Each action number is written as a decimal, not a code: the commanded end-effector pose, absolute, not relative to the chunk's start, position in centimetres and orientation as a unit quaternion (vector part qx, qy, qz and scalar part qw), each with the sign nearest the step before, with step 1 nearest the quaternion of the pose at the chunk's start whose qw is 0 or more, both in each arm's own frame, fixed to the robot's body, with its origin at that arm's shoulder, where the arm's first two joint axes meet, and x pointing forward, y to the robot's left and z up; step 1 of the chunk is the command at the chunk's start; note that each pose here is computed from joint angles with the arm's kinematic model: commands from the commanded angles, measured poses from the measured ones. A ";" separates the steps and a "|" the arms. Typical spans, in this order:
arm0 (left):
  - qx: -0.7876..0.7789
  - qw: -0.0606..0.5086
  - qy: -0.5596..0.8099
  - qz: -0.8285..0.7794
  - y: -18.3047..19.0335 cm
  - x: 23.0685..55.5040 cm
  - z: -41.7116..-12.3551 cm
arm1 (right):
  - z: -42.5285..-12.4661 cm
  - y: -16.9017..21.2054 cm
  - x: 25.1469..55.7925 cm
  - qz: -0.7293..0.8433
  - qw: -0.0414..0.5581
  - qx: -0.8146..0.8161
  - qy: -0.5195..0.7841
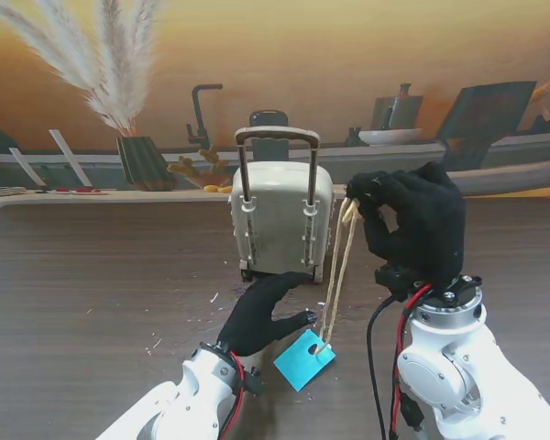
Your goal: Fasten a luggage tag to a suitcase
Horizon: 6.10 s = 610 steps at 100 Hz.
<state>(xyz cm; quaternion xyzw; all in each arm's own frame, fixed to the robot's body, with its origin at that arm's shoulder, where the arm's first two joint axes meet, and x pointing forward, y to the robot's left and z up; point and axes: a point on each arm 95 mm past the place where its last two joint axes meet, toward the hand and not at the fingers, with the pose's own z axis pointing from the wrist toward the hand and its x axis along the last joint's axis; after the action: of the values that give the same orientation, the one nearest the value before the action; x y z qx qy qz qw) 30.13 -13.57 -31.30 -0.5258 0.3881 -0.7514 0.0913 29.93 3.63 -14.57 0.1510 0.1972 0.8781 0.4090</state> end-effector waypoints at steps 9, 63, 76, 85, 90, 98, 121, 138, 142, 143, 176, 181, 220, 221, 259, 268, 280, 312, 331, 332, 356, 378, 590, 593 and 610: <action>-0.525 0.084 0.404 -0.744 -14.4 30.7 -31.7 | -14.5 3.9 29.7 0.879 0.403 0.148 0.204; -0.537 0.032 0.404 -0.739 -16.2 31.9 -33.1 | -14.8 4.1 29.5 0.882 0.396 0.154 0.203; -0.537 0.029 0.404 -0.740 -16.4 32.1 -33.2 | -14.8 4.1 29.6 0.883 0.395 0.154 0.203; -0.536 0.024 0.405 -0.741 -16.5 32.3 -33.3 | -14.8 4.2 29.5 0.883 0.394 0.154 0.201; -0.535 0.020 0.406 -0.740 -16.6 32.3 -33.4 | -14.9 4.2 29.5 0.884 0.394 0.154 0.201; -0.534 0.016 0.405 -0.742 -16.8 32.4 -33.5 | -14.9 4.2 29.5 0.883 0.394 0.154 0.201; -0.533 0.015 0.395 -0.749 -17.0 32.6 -33.5 | -14.9 4.0 29.5 0.883 0.394 0.155 0.201; -0.536 0.011 0.379 -0.755 -17.1 32.5 -33.4 | -14.9 3.9 29.5 0.883 0.396 0.156 0.200; -0.537 0.011 0.374 -0.756 -17.1 32.5 -33.4 | -14.9 3.8 29.5 0.883 0.397 0.156 0.199; -0.537 0.011 0.372 -0.757 -17.1 32.5 -33.3 | -14.9 3.8 29.5 0.883 0.397 0.156 0.198; -0.521 0.051 0.310 -0.794 -15.9 32.0 -30.9 | -13.8 3.6 29.8 0.883 0.403 0.149 0.189; -0.513 0.063 0.304 -0.801 -15.6 32.0 -30.4 | -13.6 3.6 29.9 0.883 0.405 0.148 0.188; -0.490 0.081 0.249 -0.832 -13.2 31.0 -25.2 | -10.7 3.3 31.7 0.874 0.429 0.142 0.178; -0.490 0.080 0.248 -0.832 -13.2 31.0 -25.0 | -10.6 3.4 31.8 0.874 0.430 0.142 0.178; -0.461 0.106 0.213 -0.855 -12.0 30.0 -20.1 | -5.6 4.8 34.2 0.874 0.434 0.122 0.180; -0.452 0.119 0.208 -0.859 -11.8 29.8 -19.1 | -4.5 5.5 34.9 0.874 0.433 0.119 0.184; -0.441 0.138 0.199 -0.864 -11.3 29.7 -17.6 | -3.4 6.5 35.8 0.873 0.434 0.113 0.190; -0.416 0.165 0.197 -0.872 -10.4 29.9 -14.9 | -1.7 8.9 38.5 0.868 0.436 0.105 0.214; -0.405 0.177 0.193 -0.876 -10.0 30.5 -13.8 | -0.9 10.3 40.2 0.864 0.439 0.104 0.225; -0.405 0.178 0.193 -0.876 -10.0 30.5 -13.7 | -0.8 10.4 40.3 0.864 0.439 0.105 0.225; -0.400 0.185 0.184 -0.878 -9.5 31.2 -12.9 | 0.1 11.7 42.7 0.851 0.454 0.108 0.243; -0.397 0.184 0.178 -0.881 -9.4 31.5 -12.3 | 0.9 12.4 44.7 0.838 0.468 0.123 0.251; -0.440 0.200 0.166 -0.860 -10.4 35.4 -12.0 | -2.7 11.1 49.8 0.745 0.521 0.208 0.360; -0.439 0.199 0.166 -0.860 -10.4 35.4 -11.9 | -2.7 10.9 49.2 0.750 0.519 0.206 0.355; -0.436 0.195 0.162 -0.863 -10.8 35.4 -11.8 | -3.6 9.2 45.1 0.773 0.502 0.202 0.330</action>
<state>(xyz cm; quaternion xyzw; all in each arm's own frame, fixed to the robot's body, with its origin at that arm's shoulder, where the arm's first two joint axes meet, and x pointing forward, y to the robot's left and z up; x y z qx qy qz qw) 35.56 -10.45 -12.42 -0.4418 0.1631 -0.8590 0.2008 46.33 9.58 -2.21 0.2030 0.3220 0.7740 0.5060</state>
